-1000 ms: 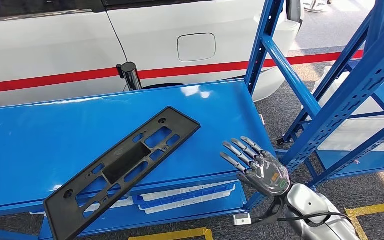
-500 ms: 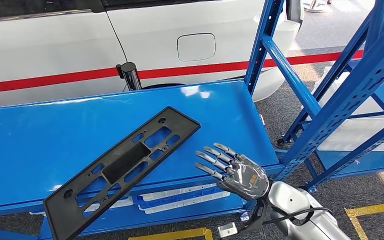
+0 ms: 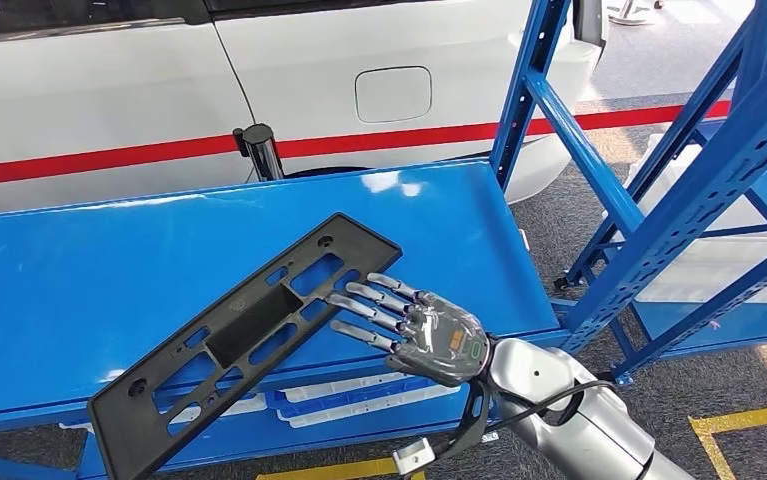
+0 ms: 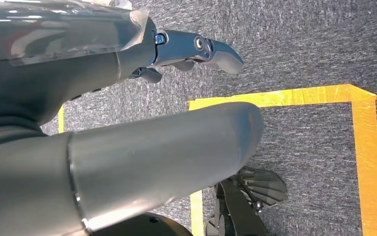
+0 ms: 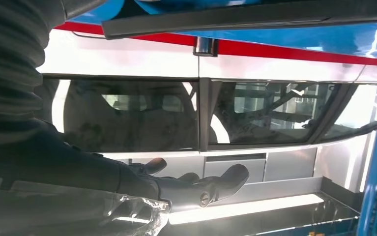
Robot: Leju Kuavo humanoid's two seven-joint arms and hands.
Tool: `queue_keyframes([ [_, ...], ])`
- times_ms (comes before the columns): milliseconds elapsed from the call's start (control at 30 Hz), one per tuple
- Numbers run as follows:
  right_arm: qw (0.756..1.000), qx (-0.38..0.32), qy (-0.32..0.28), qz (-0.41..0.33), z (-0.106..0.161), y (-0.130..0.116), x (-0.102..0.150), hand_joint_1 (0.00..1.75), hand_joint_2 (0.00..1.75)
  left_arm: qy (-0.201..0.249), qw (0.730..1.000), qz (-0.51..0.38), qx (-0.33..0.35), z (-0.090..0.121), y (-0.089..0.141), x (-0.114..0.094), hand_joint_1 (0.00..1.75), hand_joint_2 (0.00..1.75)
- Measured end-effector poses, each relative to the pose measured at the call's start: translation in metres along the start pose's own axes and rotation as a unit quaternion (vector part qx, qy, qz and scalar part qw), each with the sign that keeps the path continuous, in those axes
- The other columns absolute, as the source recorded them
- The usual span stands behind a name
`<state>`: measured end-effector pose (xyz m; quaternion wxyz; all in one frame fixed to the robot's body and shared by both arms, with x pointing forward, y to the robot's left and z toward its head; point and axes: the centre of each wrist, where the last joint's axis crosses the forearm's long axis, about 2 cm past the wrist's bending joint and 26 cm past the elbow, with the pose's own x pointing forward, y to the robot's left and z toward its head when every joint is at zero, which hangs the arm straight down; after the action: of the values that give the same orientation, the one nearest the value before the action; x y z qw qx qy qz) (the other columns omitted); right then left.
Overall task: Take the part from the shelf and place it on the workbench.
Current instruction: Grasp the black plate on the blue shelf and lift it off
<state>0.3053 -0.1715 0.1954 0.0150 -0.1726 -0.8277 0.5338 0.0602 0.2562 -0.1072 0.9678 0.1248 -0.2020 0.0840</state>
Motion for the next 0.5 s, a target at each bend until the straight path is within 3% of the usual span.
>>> queue_keyframes([
  [500, 0.999, 0.017, -0.026, -0.026, -0.037, 0.006, -0.007, 0.0, 1.75, 0.0, 1.0, 0.007, 0.005, 0.001, -0.003, -0.001, 0.0, 0.0],
])
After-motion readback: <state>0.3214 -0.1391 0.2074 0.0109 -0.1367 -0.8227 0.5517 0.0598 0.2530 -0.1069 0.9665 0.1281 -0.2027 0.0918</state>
